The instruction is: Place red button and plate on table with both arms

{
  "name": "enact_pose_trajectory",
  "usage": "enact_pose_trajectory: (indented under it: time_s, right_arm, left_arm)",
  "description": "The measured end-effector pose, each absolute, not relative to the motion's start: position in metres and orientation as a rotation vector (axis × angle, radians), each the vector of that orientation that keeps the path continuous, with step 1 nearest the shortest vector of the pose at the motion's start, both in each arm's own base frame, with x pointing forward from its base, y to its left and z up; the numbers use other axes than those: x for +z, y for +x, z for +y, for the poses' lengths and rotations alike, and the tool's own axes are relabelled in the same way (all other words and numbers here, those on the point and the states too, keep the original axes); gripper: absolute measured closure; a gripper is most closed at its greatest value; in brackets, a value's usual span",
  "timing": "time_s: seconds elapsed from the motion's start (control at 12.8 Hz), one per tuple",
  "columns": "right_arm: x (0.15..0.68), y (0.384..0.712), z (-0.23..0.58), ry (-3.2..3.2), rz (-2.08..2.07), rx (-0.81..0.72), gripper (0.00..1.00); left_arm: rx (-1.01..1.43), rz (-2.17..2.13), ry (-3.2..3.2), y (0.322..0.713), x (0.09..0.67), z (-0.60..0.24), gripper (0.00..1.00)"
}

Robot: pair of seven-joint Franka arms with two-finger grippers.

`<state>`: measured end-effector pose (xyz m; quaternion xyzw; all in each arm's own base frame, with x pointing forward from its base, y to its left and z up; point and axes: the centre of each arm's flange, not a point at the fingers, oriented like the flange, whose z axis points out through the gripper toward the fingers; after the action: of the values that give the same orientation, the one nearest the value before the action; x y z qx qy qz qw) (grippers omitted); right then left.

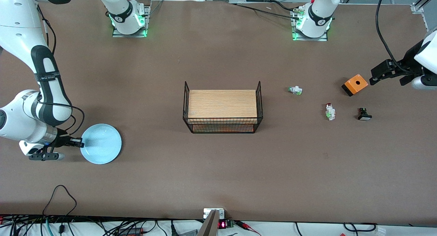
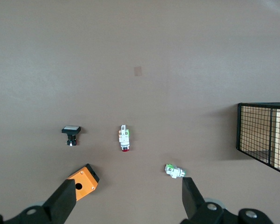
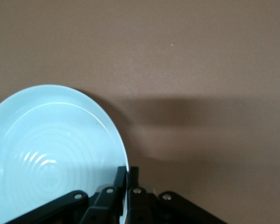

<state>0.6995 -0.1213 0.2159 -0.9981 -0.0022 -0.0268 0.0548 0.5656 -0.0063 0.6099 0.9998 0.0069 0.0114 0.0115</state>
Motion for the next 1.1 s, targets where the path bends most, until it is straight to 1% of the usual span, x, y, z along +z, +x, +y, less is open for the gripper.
enact_pose_trajectory:
  time_s: [0.08, 0.31, 0.39, 0.47, 0.63, 0.71, 0.78, 0.86, 1.02, 1.1]
  right_arm:
    - [0.216, 0.7, -0.119, -3.029, -0.01, -0.082, 0.93]
    - [0.217, 0.701, -0.113, -3.025, -0.023, -0.083, 0.63]
    - [0.219, 0.702, -0.11, -3.024, -0.03, -0.086, 0.55]
    - [0.223, 0.703, -0.108, -3.023, -0.035, -0.089, 0.55]
    - [0.241, 0.705, -0.107, -3.019, -0.046, -0.088, 0.38]
    - [0.255, 0.705, -0.105, -3.016, -0.055, -0.088, 0.38]
    - [0.269, 0.705, -0.102, -3.013, -0.07, -0.08, 0.31]
    - [0.283, 0.703, -0.097, -3.011, -0.095, -0.049, 0.22]
    - [0.311, 0.695, -0.088, -3.019, -0.164, 0.073, 0.01]
    - [0.327, 0.692, -0.084, -3.018, -0.193, 0.135, 0.0]
  left_arm:
    - [0.035, 0.022, 3.118, 0.566, 0.61, -0.006, 0.0]
    - [0.034, 0.022, 3.118, 0.565, 0.61, -0.006, 0.0]
    - [0.034, 0.022, 3.118, 0.565, 0.61, -0.006, 0.0]
    - [0.034, 0.022, 3.118, 0.565, 0.61, -0.006, 0.0]
    - [0.034, 0.022, 3.118, 0.565, 0.61, -0.006, 0.0]
    - [0.034, 0.022, 3.118, 0.565, 0.61, -0.006, 0.0]
    - [0.034, 0.022, 3.118, 0.565, 0.61, -0.006, 0.0]
    - [0.034, 0.021, 3.118, 0.565, 0.61, -0.006, 0.0]
    - [0.035, 0.016, 3.118, 0.565, 0.61, -0.009, 0.0]
    - [0.035, 0.011, 3.118, 0.565, 0.61, -0.011, 0.0]
